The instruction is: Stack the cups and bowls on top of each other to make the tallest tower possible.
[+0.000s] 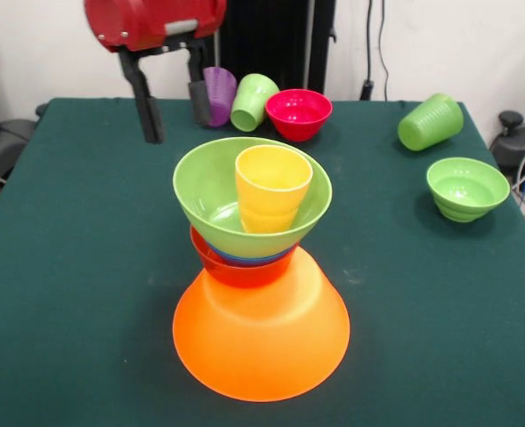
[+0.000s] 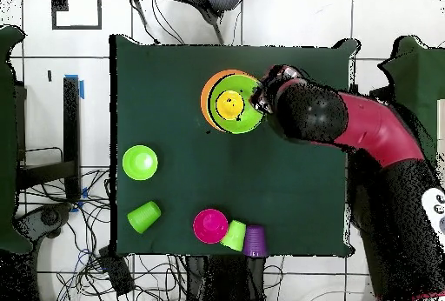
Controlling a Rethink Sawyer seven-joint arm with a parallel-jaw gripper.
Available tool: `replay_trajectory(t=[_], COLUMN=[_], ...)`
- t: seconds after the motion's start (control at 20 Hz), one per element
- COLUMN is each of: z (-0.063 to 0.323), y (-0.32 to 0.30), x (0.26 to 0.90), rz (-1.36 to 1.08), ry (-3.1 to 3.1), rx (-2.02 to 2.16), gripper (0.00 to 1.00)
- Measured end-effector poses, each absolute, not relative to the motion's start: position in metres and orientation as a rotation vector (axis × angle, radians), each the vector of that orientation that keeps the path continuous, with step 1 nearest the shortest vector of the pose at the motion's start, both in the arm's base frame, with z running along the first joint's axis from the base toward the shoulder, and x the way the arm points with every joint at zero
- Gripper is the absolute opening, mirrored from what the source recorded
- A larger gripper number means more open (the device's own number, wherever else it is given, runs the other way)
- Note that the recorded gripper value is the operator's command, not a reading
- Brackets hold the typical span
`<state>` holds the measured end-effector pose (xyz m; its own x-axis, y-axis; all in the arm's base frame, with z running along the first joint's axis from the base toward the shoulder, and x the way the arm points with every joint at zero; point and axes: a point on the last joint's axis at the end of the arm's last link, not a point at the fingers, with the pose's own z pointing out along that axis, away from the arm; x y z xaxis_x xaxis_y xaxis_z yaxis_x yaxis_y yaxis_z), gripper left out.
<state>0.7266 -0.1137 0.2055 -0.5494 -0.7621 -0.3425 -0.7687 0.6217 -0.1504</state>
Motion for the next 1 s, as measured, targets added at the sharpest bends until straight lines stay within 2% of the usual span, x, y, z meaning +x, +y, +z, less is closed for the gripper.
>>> replay_trajectory(t=[0.45, 1.0], z=[0.213, 0.177], y=[-0.155, -0.199], x=[0.754, 0.77], rz=[0.159, 0.12], ry=[2.576, 2.613], rx=[-1.218, -1.203], gripper=[1.0, 1.0])
